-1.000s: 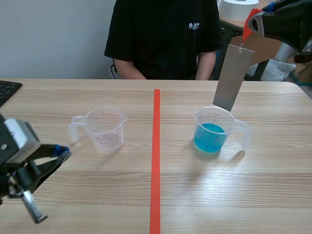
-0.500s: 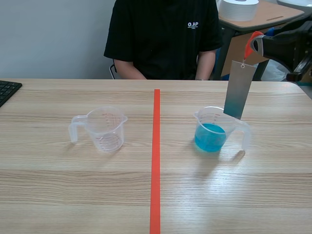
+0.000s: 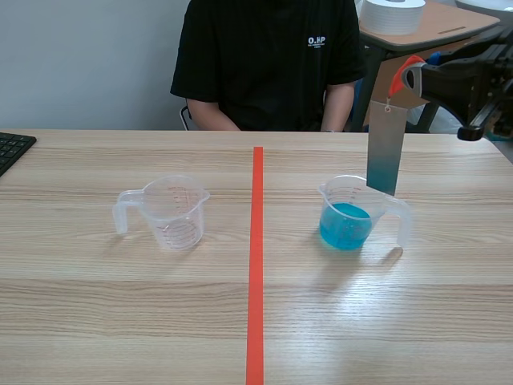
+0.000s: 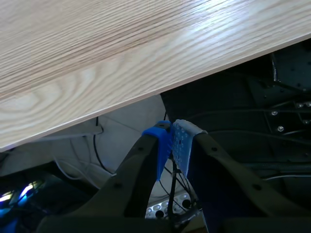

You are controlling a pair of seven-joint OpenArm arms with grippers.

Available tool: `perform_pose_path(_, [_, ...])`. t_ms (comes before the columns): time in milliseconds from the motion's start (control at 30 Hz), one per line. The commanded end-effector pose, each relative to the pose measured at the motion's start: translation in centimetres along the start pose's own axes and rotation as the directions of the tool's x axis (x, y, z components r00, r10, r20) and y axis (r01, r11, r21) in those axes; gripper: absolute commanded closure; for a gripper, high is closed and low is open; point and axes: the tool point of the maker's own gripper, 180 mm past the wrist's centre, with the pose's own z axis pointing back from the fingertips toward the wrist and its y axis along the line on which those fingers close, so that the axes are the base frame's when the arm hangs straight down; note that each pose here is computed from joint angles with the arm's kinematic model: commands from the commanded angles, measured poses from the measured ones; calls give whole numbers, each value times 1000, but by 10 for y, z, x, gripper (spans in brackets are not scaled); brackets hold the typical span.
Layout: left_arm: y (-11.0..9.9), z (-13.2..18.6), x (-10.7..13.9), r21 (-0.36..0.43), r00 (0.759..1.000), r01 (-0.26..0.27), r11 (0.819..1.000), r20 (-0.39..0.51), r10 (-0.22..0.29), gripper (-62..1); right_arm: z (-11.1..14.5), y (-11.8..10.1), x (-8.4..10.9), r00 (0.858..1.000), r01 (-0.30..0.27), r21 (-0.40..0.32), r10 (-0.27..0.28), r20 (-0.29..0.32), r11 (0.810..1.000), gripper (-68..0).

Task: Do the redox reaction experiment.
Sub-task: 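Point at the plate with the left hand, then lower the plate into the blue solution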

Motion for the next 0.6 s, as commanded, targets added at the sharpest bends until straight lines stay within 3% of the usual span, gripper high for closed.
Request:
perform_pose_path(0, [2, 2, 1, 4, 1000, 0, 1000, 7, 0, -47, 1, -3, 12, 999, -16, 4, 16, 29, 1000, -15])
perform_pose_path(233, [2, 2, 2, 4, 1000, 0, 1000, 8, 0, -47, 3, -4, 25, 996, 31, 12, -32, 87, 999, -15])
perform_pose_path(567, [2, 1, 2, 4, 1000, 0, 1000, 8, 0, -47, 5, -5, 23, 997, 31, 13, -32, 69, 999, -15])
